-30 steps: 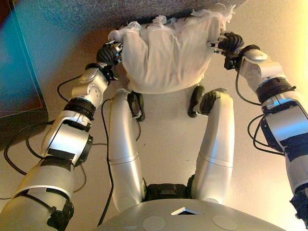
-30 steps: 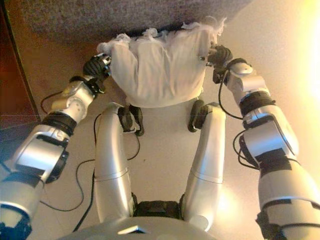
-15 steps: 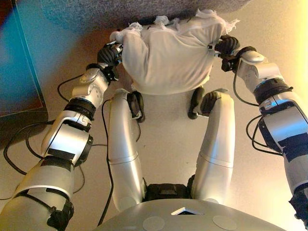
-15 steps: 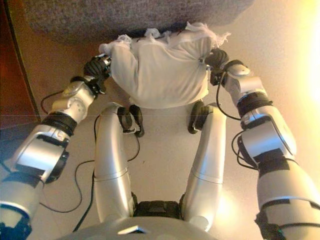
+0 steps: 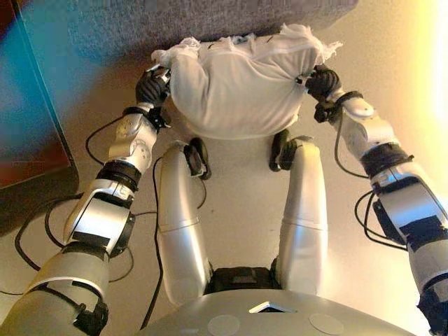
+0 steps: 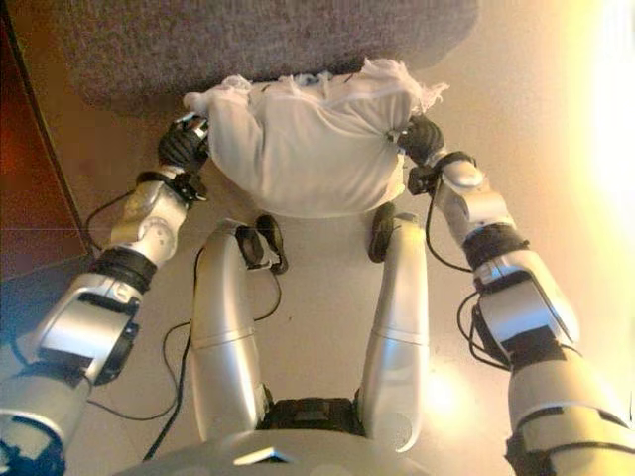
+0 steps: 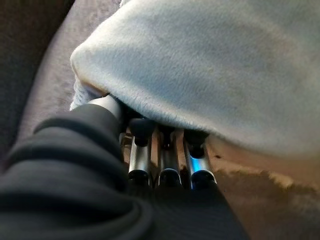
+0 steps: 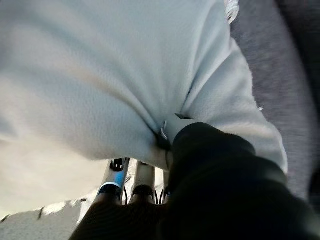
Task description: Pick up the cushion and take it to the sofa
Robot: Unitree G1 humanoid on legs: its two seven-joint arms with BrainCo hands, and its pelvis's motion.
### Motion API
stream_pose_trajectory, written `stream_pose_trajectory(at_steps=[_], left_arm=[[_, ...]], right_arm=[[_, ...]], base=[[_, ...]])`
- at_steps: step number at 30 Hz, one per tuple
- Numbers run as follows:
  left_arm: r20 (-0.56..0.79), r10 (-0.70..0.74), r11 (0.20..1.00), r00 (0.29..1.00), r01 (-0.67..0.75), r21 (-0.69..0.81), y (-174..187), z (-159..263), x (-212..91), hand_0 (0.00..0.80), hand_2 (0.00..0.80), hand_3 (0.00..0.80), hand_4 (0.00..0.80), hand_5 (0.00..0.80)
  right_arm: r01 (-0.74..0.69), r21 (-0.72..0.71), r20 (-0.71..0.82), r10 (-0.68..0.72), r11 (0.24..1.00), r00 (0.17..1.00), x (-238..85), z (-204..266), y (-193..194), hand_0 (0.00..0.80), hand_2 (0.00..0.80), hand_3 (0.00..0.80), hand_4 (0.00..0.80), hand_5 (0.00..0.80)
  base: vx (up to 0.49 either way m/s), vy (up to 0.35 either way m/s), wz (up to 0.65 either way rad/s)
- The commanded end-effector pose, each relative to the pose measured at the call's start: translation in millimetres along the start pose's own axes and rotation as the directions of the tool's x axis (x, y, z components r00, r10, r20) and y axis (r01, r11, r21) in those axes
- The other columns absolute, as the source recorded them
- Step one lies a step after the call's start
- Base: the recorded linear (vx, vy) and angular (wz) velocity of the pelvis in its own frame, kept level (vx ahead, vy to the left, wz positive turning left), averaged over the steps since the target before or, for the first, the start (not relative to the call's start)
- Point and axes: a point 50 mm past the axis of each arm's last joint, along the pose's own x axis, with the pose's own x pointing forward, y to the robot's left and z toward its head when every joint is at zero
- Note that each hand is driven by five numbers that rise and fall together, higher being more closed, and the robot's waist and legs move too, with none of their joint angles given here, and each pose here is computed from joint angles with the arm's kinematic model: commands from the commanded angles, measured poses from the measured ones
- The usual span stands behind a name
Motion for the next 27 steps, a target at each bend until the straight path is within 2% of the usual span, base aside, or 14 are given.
stream_pose_trajectory(at_steps=[1, 9, 17, 27], left_arm=[[0.208, -0.145, 0.989, 0.967, 0.149, -0.004, -44.0, 26.2, 2.0, 0.800, 0.800, 0.800, 0.800, 0.800], [0.189, -0.135, 0.985, 0.973, 0.153, -0.085, -39.2, 1.6, -20.6, 0.800, 0.800, 0.800, 0.800, 0.800], [0.160, -0.132, 0.985, 0.978, 0.147, -0.086, -40.8, -7.0, -27.8, 0.800, 0.800, 0.800, 0.800, 0.800], [0.007, -0.100, 0.991, 0.995, 0.101, -0.085, -35.4, -42.1, -51.0, 0.800, 0.800, 0.800, 0.800, 0.800]], right_arm=[[-0.183, 0.070, 0.326, 0.151, 0.981, 0.933, 3.1, 50.0, 45.5, 0.800, 0.800, 0.800, 0.800, 0.800], [-0.146, 0.097, 0.326, 0.107, 0.985, 0.939, -22.2, 10.9, 47.3, 0.800, 0.800, 0.800, 0.800, 0.800], [-0.116, 0.152, 0.348, 0.057, 0.982, 0.936, -29.1, 8.7, 43.7, 0.800, 0.800, 0.800, 0.800, 0.800], [-0.091, 0.215, 0.204, 0.047, 0.972, 0.978, -47.1, -37.8, 50.4, 0.800, 0.800, 0.800, 0.800, 0.800]], base=[[0.084, -0.046, -0.02], [0.149, -0.045, 0.03], [0.079, -0.057, 0.09], [0.197, -0.100, 0.00]])
